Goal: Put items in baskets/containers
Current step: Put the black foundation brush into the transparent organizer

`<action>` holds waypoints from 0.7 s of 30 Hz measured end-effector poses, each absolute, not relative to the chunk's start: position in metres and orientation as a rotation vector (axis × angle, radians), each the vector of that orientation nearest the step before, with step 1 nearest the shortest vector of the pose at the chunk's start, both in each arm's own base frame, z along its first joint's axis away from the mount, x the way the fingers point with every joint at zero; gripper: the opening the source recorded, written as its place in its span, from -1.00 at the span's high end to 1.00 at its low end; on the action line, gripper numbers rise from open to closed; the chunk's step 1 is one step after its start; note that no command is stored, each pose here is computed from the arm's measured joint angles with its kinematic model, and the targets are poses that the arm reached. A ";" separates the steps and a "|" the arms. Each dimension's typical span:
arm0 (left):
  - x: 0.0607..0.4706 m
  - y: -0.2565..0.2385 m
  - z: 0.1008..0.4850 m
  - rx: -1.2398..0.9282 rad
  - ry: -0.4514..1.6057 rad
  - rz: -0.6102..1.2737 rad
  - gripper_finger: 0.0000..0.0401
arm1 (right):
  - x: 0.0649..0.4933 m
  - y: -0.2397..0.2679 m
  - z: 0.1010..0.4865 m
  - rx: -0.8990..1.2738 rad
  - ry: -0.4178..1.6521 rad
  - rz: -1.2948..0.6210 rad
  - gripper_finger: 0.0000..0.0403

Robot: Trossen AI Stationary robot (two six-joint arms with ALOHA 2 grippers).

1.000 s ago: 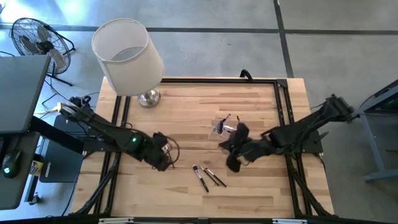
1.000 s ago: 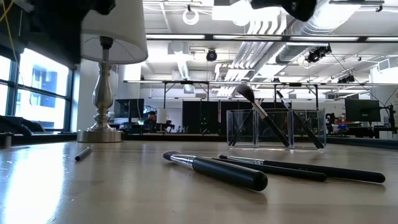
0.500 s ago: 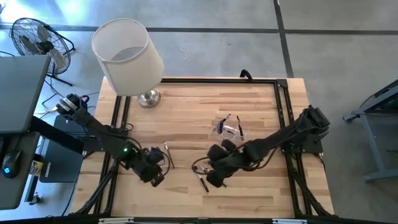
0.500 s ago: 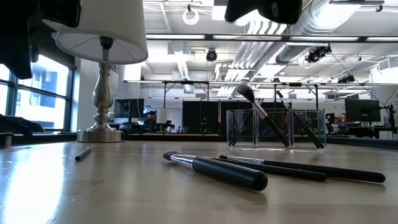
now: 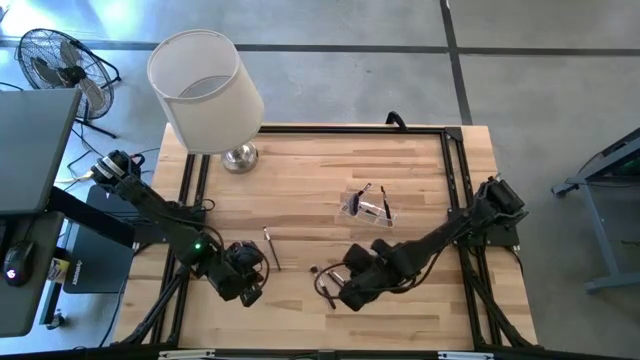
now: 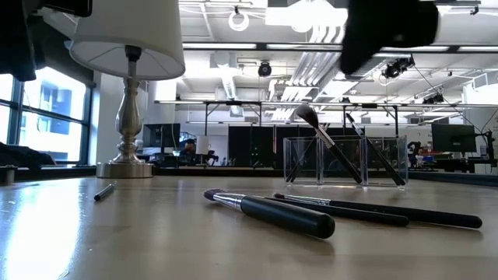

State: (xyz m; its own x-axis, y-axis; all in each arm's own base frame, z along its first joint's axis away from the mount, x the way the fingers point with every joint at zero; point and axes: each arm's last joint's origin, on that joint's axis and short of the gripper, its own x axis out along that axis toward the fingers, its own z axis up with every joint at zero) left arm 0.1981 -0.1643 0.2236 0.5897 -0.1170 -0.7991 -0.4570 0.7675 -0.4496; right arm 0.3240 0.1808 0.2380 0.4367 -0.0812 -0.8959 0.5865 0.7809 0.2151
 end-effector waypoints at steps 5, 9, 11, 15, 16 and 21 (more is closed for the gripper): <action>0.198 -0.164 0.224 -0.684 0.921 0.223 1.00 | 0.309 0.190 0.230 0.546 1.107 -0.543 1.00; 0.198 -0.164 0.224 -0.671 0.925 0.222 1.00 | 0.305 0.195 0.227 0.558 1.110 -0.559 1.00; 0.198 -0.164 0.224 -0.666 0.923 0.217 1.00 | 0.304 0.196 0.227 0.560 1.100 -0.571 1.00; 0.199 -0.164 0.224 -0.695 0.913 0.223 1.00 | 0.302 0.194 0.226 0.527 1.146 -0.566 1.00; 0.199 -0.164 0.224 -0.703 0.912 0.228 1.00 | 0.302 0.192 0.225 0.508 1.175 -0.551 1.00; 0.199 -0.164 0.225 -0.784 0.900 0.271 1.00 | 0.301 0.189 0.225 0.377 1.241 -0.462 1.00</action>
